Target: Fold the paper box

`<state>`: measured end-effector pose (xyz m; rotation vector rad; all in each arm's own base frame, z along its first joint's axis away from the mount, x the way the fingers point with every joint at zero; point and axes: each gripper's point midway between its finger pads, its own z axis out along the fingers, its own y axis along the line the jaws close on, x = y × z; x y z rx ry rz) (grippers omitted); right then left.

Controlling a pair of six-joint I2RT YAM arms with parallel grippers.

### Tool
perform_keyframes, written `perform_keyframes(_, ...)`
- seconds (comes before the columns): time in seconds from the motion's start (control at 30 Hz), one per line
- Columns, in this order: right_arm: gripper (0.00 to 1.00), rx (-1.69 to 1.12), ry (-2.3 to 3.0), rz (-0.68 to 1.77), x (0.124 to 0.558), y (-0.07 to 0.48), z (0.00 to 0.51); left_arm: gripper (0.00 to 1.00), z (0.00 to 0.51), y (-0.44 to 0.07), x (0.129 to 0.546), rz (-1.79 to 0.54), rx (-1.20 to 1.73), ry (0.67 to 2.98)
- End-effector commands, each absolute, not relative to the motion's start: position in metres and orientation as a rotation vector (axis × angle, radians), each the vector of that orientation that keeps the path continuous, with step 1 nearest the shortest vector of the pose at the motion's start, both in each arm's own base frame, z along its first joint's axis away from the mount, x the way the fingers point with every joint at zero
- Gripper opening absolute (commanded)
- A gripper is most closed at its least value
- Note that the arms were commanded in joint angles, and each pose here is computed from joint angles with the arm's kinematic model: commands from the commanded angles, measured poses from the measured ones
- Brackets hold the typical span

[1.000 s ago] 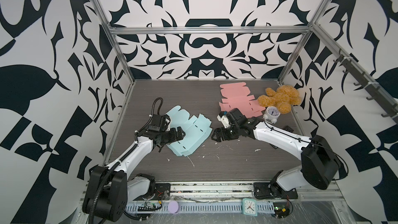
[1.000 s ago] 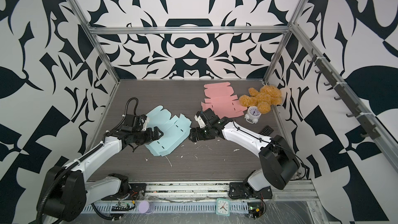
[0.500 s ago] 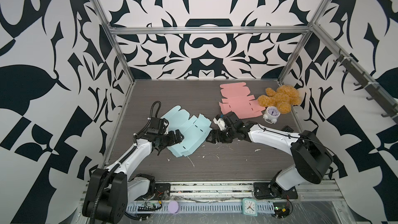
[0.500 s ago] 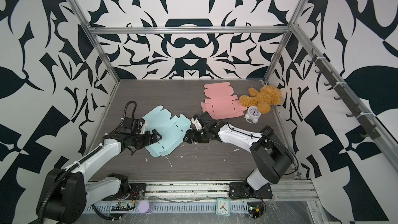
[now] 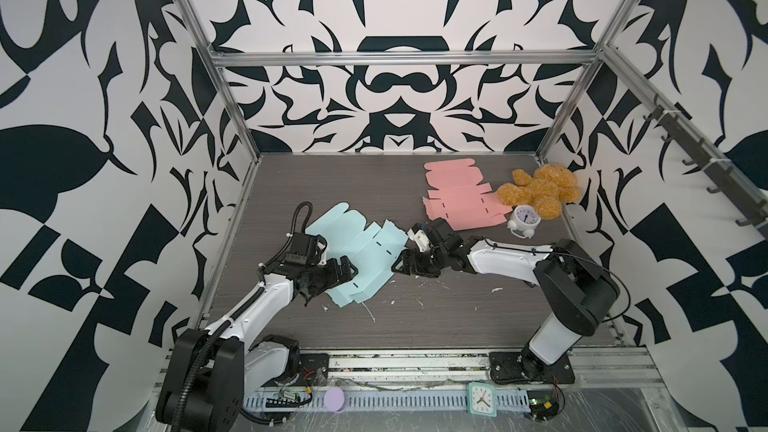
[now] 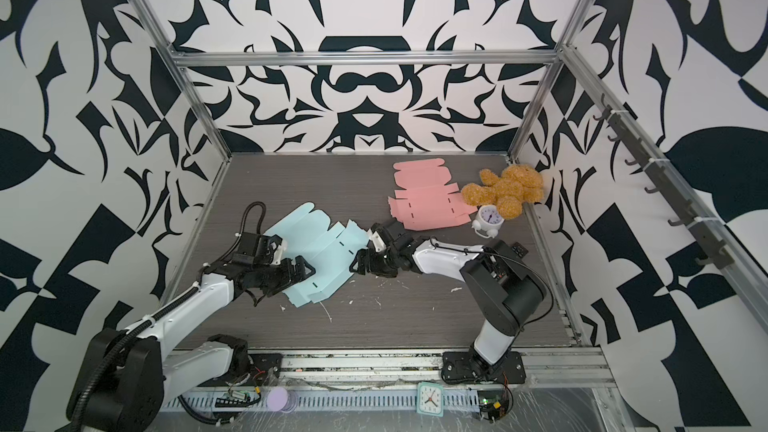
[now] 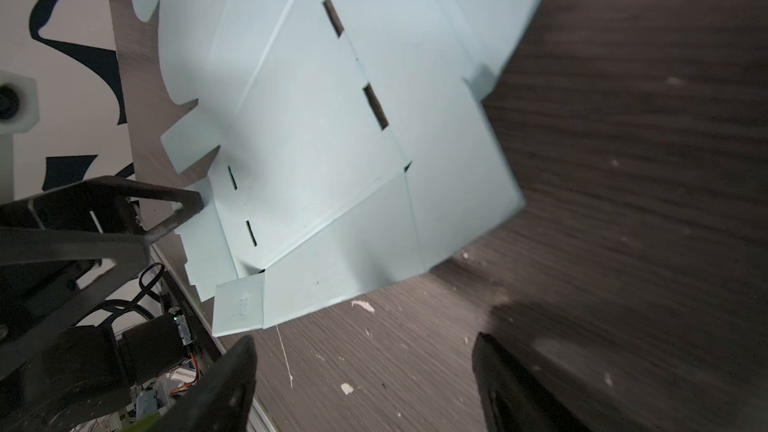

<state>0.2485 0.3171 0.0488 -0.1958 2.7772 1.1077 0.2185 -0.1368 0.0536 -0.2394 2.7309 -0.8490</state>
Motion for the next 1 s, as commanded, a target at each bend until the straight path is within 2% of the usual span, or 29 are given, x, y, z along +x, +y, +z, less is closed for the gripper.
perform_keyframes(0.0,0.82,-0.207,2.708,1.163,0.265,0.331,0.063,0.98,0.05,-0.142,0.208,-0.888,-0.262,2.753)
perform_keyframes(0.2,0.79,-0.191,2.698,1.168,0.273,0.331,0.059,0.98,0.051,-0.149,0.201,-0.913,-0.258,2.749)
perform_keyframes(0.47,0.66,-0.142,2.684,1.157,0.287,0.327,0.055,0.98,0.057,-0.166,0.197,-0.945,-0.208,2.747)
perform_keyframes(0.7,0.48,-0.203,2.681,1.094,0.301,0.324,0.056,0.98,0.066,-0.175,0.201,-0.973,-0.175,2.722)
perform_keyframes(0.77,0.4,-0.224,2.681,1.082,0.302,0.324,0.055,0.97,0.073,-0.177,0.206,-0.978,-0.163,2.698)
perform_keyframes(0.97,0.28,-0.273,2.685,1.066,0.305,0.323,0.052,0.97,0.083,-0.184,0.218,-1.013,-0.145,2.648)
